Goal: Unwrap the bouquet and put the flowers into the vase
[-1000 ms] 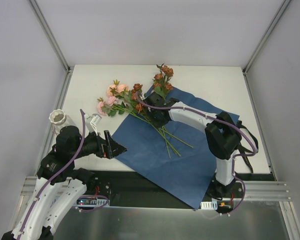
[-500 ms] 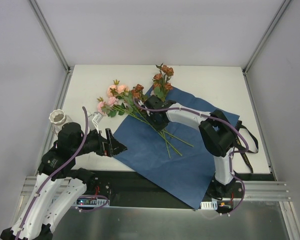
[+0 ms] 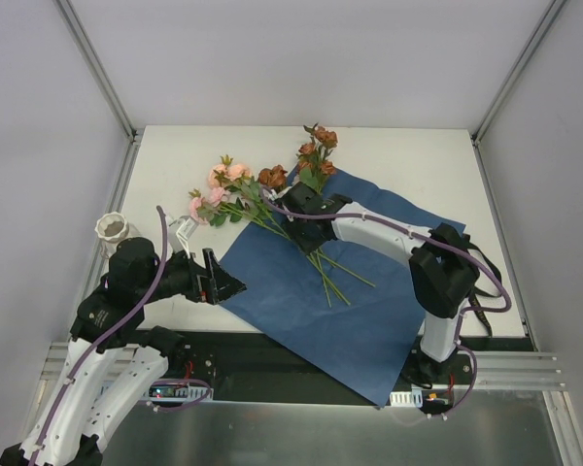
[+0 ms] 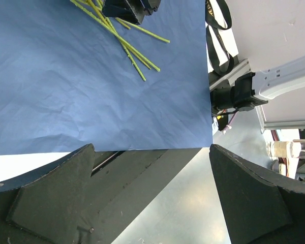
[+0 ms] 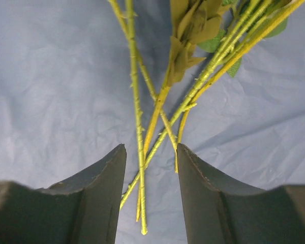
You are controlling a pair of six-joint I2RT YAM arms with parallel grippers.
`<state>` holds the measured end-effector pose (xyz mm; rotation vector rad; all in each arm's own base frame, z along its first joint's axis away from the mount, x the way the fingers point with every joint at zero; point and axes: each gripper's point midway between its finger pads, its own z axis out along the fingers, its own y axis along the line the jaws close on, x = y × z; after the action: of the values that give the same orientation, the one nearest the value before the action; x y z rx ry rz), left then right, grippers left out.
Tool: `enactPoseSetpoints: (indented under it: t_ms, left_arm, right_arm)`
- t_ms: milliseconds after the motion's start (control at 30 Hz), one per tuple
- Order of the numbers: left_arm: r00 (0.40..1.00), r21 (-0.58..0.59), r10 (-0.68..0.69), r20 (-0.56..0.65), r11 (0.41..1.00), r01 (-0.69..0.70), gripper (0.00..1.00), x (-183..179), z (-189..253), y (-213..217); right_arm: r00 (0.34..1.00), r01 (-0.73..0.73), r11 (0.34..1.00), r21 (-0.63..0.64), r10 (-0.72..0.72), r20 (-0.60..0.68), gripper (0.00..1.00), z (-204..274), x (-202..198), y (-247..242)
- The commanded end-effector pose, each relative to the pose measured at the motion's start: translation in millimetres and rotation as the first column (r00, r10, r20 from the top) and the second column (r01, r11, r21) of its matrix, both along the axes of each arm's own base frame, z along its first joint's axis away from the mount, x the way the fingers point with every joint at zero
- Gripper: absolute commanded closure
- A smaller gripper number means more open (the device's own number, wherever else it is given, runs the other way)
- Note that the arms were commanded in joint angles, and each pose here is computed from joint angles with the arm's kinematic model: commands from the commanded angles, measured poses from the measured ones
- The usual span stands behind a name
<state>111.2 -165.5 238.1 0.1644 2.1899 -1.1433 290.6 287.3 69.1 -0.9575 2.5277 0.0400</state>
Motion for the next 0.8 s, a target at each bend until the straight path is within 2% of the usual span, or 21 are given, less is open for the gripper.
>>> enactPoseSetpoints:
  t_ms: [0,100,467,567,600,700,767]
  left_arm:
    - [0.998,-0.01,0.018,0.062,1.0,-0.018,0.05,3.9,16.3,2.5]
    - [0.998,-0.023,0.013,0.064,1.0,-0.011,0.05,0.4,21.6,1.9]
    - [0.996,-0.03,0.04,0.081,0.999,-0.038,0.04,-6.3,29.7,7.8]
    - [0.996,-0.032,0.044,0.073,0.999,-0.042,0.04,-6.2,29.3,7.7]
    - [0.996,-0.033,0.046,0.073,0.999,-0.044,0.04,-6.2,29.5,7.9]
    - [0.996,-0.032,0.052,0.068,0.998,-0.05,0.04,-5.6,28.9,8.2]
    - [0.996,-0.028,0.058,0.069,0.998,-0.056,0.04,-5.5,29.5,9.4]
  right_arm:
    - [0.998,-0.05,0.995,0.083,0.052,-0.021,0.58,13.9,-17.0,14.6]
    - [0.997,-0.048,0.997,0.052,0.051,-0.051,0.66,-6.4,-17.1,14.6]
    - [0.995,-0.073,0.996,-0.048,0.069,-0.076,0.66,-50.1,-6.6,11.9]
    - [0.994,-0.077,0.995,-0.063,0.071,-0.087,0.76,-55.8,-7.0,11.7]
    - [0.994,-0.077,0.995,-0.064,0.072,-0.083,0.83,-55.1,-6.2,11.7]
    - [0.995,-0.076,0.995,-0.06,0.072,-0.065,0.94,-48.9,-5.4,11.8]
    - [0.997,-0.068,0.996,-0.064,0.066,-0.032,0.99,-36.8,-2.5,9.7]
